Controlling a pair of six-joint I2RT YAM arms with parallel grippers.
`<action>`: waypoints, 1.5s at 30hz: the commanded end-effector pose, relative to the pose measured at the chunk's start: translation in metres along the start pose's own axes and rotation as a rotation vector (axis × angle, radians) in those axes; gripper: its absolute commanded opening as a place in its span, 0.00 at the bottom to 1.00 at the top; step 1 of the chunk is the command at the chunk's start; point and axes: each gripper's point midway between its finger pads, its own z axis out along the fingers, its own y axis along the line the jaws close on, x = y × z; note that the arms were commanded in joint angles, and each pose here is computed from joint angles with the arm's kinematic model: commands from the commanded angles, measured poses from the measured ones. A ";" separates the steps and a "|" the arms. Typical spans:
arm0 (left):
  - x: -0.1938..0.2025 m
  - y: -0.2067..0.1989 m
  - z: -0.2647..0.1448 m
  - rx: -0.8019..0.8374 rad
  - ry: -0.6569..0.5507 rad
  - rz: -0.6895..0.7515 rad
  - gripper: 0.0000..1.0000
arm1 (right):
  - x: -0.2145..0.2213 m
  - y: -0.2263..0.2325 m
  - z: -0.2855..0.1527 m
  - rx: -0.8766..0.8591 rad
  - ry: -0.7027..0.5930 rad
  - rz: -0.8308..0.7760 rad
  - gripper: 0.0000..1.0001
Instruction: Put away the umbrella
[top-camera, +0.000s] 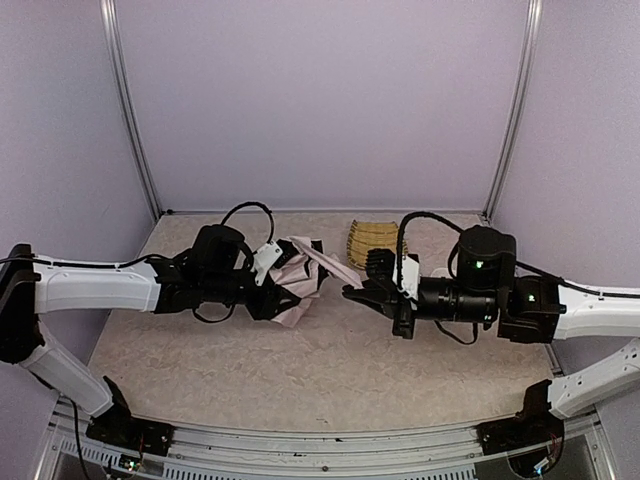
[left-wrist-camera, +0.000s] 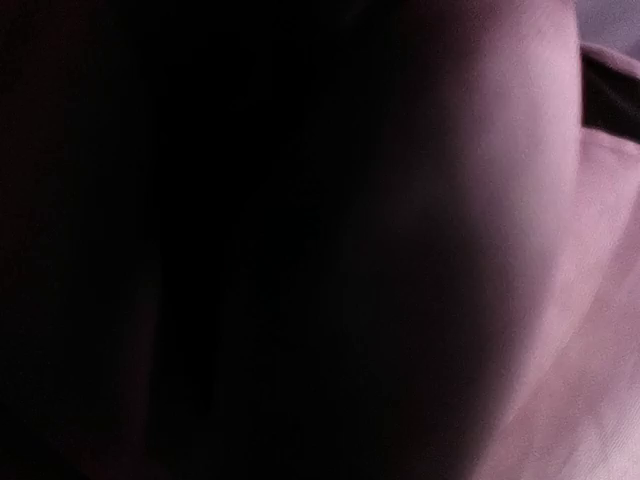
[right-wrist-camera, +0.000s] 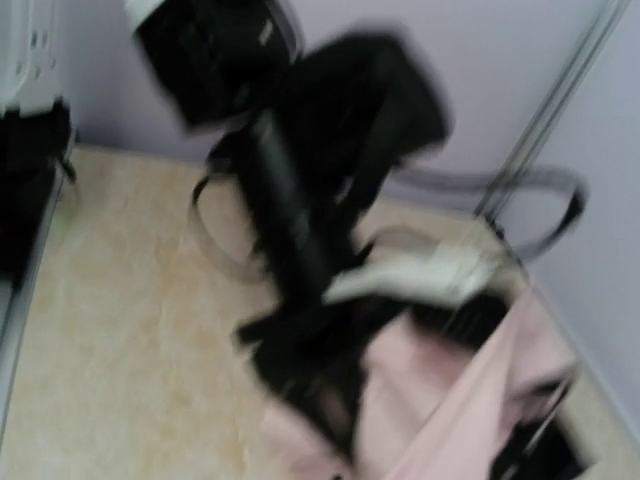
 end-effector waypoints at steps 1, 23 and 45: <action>-0.046 0.057 -0.014 -0.102 -0.156 -0.164 0.00 | -0.005 0.022 -0.005 0.010 -0.064 0.004 0.00; -0.023 -0.030 -0.004 0.130 -0.022 0.218 0.00 | 0.052 -0.121 -0.064 0.512 0.257 0.025 0.00; -0.050 0.053 -0.005 0.084 -0.189 -0.180 0.00 | 0.049 -0.063 -0.047 0.335 0.291 -0.064 0.00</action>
